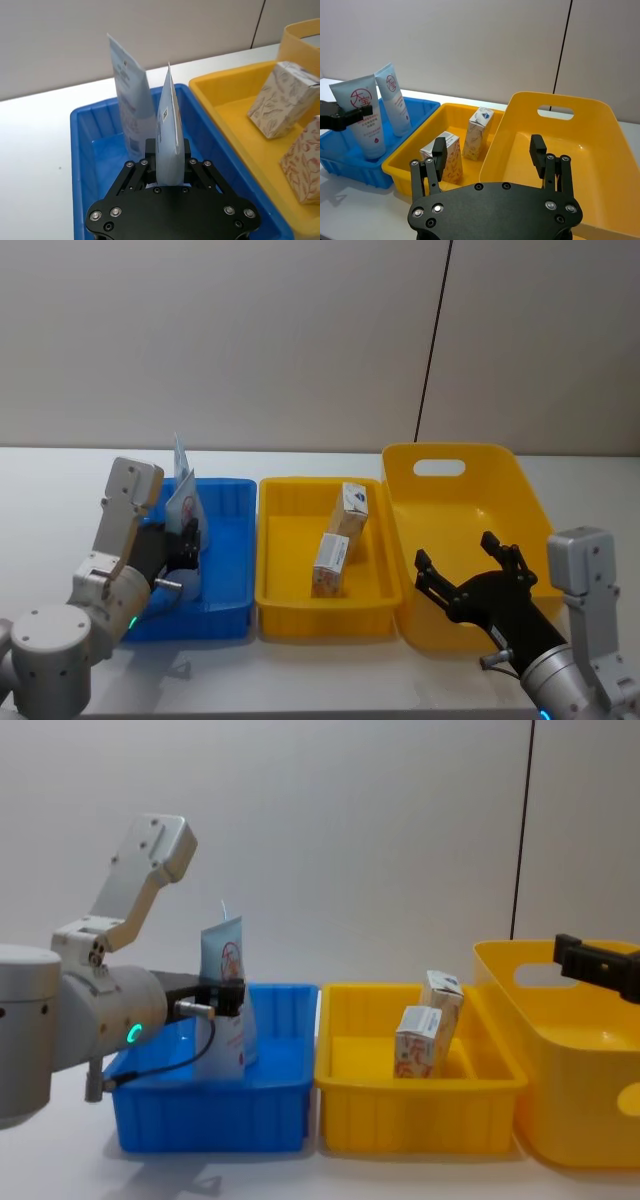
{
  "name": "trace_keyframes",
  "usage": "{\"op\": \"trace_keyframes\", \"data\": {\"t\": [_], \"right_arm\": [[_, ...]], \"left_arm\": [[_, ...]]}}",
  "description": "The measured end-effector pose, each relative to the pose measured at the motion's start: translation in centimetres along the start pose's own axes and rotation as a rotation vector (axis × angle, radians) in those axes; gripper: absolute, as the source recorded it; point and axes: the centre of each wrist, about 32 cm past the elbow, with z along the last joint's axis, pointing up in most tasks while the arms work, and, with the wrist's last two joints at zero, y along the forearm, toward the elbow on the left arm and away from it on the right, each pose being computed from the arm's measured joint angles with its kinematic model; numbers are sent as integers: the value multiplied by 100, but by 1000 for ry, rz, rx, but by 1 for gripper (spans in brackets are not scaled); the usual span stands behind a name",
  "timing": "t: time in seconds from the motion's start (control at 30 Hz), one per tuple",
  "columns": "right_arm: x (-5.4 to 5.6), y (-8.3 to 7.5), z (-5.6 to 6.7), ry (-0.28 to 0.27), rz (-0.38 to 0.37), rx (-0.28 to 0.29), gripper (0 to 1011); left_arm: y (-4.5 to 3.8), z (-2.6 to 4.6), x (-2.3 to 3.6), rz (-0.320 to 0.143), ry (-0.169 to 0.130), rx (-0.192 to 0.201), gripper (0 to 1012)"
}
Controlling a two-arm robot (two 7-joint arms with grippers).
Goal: Bimanual collaborative sorting of washing and personal care products
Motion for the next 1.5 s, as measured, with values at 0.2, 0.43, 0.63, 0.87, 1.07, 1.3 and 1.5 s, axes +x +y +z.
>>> {"op": "trace_keyframes", "data": {"t": [0.2, 0.43, 0.63, 0.87, 1.07, 1.3, 1.5], "right_arm": [[0, 0, 0, 0, 0, 0, 1001], [0, 0, 0, 0, 0, 0, 1001], [0, 0, 0, 0, 0, 0, 1001], [0, 0, 0, 0, 0, 0, 1001], [0, 0, 0, 0, 0, 0, 1002], [0, 0, 0, 0, 0, 0, 1001], [0, 0, 0, 0, 0, 0, 1002]], "left_arm": [[23, 59, 64, -44, -20, -47, 239], [87, 237, 194, -139, -39, -139, 239], [131, 390, 264, -219, -44, -197, 239], [154, 522, 294, -319, -33, -239, 239], [146, 599, 272, -414, -12, -253, 239], [92, 643, 192, -521, 15, -248, 239], [36, 644, 106, -594, 31, -238, 239]]}}
